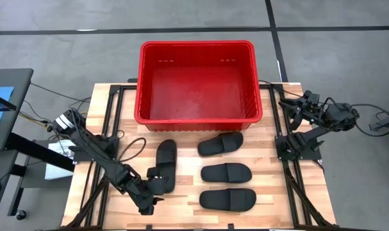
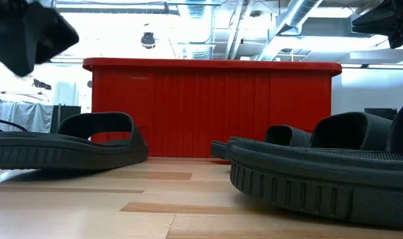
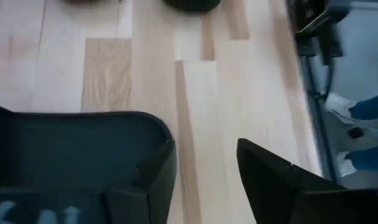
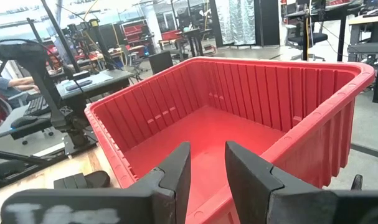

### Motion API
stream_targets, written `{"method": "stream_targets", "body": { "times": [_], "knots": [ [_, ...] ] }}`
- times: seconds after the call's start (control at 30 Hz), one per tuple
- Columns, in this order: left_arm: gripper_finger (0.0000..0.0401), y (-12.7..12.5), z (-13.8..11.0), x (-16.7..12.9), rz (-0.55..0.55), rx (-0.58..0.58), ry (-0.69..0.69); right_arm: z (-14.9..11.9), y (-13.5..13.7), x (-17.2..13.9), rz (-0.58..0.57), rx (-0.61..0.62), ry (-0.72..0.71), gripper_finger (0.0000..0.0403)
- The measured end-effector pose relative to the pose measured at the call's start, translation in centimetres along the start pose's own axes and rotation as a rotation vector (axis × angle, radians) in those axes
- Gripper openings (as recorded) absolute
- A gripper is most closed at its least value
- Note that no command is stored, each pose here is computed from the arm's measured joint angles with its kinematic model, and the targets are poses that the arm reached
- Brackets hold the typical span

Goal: Pick and place slides into bin
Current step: Put the black slide into the red bin

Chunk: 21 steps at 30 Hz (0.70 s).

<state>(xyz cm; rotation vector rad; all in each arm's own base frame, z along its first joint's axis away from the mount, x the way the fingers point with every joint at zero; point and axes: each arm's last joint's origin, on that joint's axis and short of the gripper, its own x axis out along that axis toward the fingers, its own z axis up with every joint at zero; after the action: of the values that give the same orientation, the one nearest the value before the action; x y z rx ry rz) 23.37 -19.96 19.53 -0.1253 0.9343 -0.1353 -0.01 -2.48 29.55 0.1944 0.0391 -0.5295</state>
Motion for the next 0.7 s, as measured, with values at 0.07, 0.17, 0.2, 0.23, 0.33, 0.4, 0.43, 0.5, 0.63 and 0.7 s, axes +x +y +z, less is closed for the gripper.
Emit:
{"method": "stream_targets", "body": {
  "times": [0.07,0.17,0.2,0.23,0.33,0.4,0.43,0.5,0.63,0.7],
  "knots": [
    [0.0165,0.2,-0.3,0.7,0.029,-0.007,0.027,0.0,0.0,0.0,0.001,0.000,0.000,0.0091],
    [0.0165,0.4,-0.5,1.4,0.050,-0.040,0.041,0.0,0.0,0.0,0.000,0.000,0.000,0.0091],
    [0.0165,0.4,-0.5,1.6,0.054,-0.046,0.042,0.0,0.0,0.0,0.000,0.000,0.000,0.0091],
    [0.0165,0.5,-0.5,1.8,0.056,-0.048,0.043,0.0,0.0,0.0,0.000,0.000,0.000,0.0091],
    [0.0165,0.7,-0.5,2.1,0.073,-0.057,0.049,0.0,0.0,0.0,0.000,0.000,0.000,0.0091],
    [0.0165,0.7,-0.6,2.2,0.078,-0.058,0.060,0.0,0.0,0.0,0.000,0.001,-0.001,0.0091],
    [0.0165,0.8,-0.6,2.2,0.078,-0.058,0.064,0.0,0.0,0.0,0.000,0.001,0.000,0.0091],
    [0.0165,0.8,-0.7,2.2,0.084,-0.060,0.069,0.0,0.0,0.0,0.000,0.000,0.000,0.0091],
    [0.0165,0.9,-0.8,2.2,0.099,-0.063,0.078,0.0,0.0,0.0,0.000,0.000,0.000,0.0091],
    [0.0165,1.0,-0.9,2.2,0.112,-0.064,0.078,0.0,0.0,0.0,0.001,0.000,0.000,0.0091]
  ]
}}
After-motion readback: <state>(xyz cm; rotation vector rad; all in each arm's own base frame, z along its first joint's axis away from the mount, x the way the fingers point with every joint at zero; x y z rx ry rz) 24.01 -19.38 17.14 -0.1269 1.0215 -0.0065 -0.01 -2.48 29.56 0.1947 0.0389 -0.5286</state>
